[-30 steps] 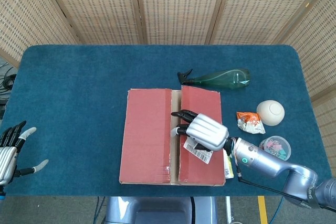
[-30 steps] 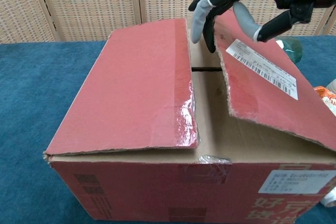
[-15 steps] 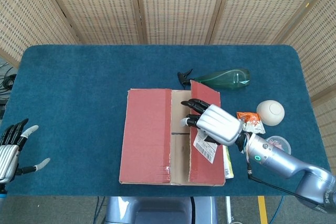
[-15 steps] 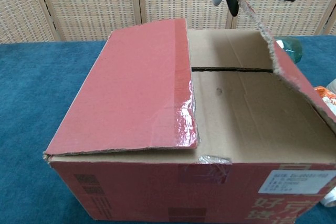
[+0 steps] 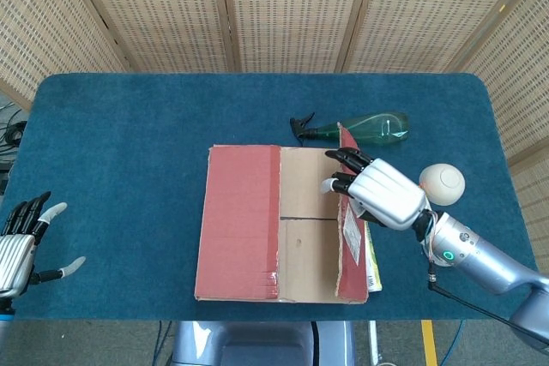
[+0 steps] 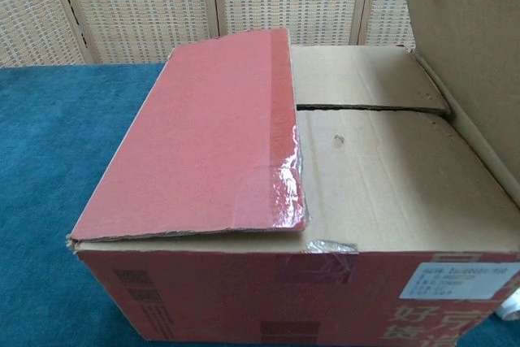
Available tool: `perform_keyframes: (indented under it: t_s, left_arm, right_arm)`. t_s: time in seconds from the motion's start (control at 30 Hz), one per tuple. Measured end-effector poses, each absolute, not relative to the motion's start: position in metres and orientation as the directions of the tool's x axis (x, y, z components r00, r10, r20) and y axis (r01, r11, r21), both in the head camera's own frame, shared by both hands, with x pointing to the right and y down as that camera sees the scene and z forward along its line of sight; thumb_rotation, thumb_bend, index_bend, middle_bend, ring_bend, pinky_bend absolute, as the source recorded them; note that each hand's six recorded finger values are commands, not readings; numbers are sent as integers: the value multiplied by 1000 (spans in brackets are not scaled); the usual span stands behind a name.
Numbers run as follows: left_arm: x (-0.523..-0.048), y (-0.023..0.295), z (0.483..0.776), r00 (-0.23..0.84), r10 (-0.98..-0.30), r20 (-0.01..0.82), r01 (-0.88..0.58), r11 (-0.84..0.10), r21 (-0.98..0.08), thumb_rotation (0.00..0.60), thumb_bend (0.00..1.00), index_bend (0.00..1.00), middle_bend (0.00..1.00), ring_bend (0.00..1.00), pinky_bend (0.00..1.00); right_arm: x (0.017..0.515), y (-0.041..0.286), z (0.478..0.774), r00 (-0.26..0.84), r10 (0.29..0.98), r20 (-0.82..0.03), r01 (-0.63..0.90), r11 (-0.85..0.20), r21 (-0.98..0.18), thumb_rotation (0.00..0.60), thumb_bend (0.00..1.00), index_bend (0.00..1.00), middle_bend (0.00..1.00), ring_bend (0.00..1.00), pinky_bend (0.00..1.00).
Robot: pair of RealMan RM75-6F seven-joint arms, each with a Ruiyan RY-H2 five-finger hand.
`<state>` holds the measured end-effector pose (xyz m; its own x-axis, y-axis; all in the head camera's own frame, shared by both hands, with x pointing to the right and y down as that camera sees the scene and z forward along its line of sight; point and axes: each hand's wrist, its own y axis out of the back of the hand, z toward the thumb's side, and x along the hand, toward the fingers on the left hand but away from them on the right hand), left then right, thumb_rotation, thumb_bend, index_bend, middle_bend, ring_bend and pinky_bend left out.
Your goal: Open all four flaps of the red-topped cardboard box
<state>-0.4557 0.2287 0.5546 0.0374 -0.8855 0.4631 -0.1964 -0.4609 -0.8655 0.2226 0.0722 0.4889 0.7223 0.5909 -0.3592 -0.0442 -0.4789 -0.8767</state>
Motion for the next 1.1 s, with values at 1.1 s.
perform_keyframes:
  t_s: [1.1]
  left_arm:
    - [-442,222,553,70,-888,455,-178,-460,-870,397,166,154,0,0,0]
  right_arm:
    - [310,47,475,533,734,-421,-141,-414,-899,600,1000,339,449,108,141]
